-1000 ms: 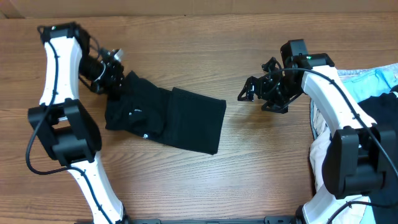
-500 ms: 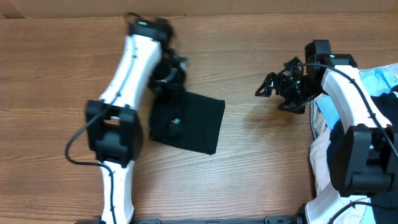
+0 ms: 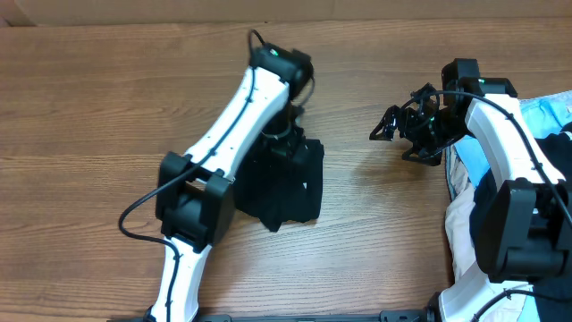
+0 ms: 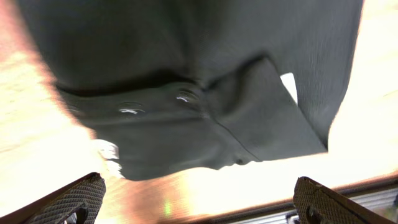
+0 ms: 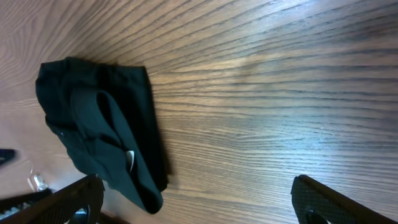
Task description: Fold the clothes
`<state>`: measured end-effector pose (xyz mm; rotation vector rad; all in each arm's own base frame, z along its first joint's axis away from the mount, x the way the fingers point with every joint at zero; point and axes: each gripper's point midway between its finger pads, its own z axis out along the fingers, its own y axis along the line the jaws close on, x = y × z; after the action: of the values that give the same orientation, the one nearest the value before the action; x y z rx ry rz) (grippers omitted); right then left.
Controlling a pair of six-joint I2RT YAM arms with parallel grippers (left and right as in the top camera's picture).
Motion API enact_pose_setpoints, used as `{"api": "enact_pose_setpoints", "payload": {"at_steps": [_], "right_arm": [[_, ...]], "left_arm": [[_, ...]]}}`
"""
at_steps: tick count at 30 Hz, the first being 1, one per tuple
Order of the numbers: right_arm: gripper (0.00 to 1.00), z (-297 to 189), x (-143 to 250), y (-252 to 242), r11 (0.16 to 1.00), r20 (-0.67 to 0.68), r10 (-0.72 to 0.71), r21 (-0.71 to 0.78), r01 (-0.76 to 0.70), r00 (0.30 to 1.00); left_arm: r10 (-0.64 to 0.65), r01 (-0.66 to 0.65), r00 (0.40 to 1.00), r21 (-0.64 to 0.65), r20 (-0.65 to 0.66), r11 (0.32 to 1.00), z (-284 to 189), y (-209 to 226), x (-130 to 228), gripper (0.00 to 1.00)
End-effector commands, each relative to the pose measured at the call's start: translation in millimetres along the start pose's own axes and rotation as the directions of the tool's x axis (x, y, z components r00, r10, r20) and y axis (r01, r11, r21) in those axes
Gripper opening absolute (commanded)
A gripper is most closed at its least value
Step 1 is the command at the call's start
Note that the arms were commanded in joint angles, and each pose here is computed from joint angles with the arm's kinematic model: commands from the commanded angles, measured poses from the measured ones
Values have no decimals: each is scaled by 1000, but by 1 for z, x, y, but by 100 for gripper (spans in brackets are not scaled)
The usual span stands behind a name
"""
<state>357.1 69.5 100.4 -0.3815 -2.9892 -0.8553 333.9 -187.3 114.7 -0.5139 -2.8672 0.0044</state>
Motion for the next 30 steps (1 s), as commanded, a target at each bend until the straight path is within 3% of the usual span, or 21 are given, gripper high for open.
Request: {"api": "enact_pose_setpoints", "payload": {"at_steps": [1,3,5,7,8,9,10,14,16,20,22,23,25,30], "right_arm": [[100,-3,6,22,989,-12,-108,-105,106,994],[100,-3,21,49,943,-33,-247,-237,233,968],[100,3,33,62,929,-63,-287,-264,261,956],[92,12,45,71,924,-97,-325,-245,294,941],[81,19,51,75,920,-117,-352,-224,321,929],[71,27,57,77,916,-133,-378,-201,349,916],[58,34,62,78,909,-149,-405,-173,379,902],[21,74,82,76,867,-204,-491,-21,498,847],[10,94,91,75,847,-214,-514,27,531,831],[13,121,104,73,823,-209,-550,34,568,809],[31,130,104,66,813,-196,-562,47,580,804],[32,134,102,62,810,-189,-565,62,584,803],[27,138,98,55,819,-168,-553,72,569,816],[16,133,88,48,859,-146,-490,86,504,860]], "left_arm": [[-102,105,982,-10,162,994,-42,44,-20,100],[-146,145,967,16,207,989,-51,61,-27,100],[-176,164,956,67,237,984,-55,73,-35,100],[-169,135,953,149,252,980,-52,77,-44,86],[-166,120,954,189,251,975,-50,77,-46,70],[-163,106,956,228,244,968,-46,76,-48,60],[-156,92,960,264,234,960,-43,74,-47,52],[-75,9,982,360,171,933,-18,64,-36,31],[-21,-42,989,409,149,912,-5,55,-30,16],[51,-109,991,521,124,847,16,34,-18,13],[47,-98,993,549,107,830,23,30,-15,13],[54,-103,993,558,104,824,25,28,-14,12],[68,-112,993,569,97,814,27,26,-10,4],[90,-100,995,586,47,804,21,23,5,4]]}}
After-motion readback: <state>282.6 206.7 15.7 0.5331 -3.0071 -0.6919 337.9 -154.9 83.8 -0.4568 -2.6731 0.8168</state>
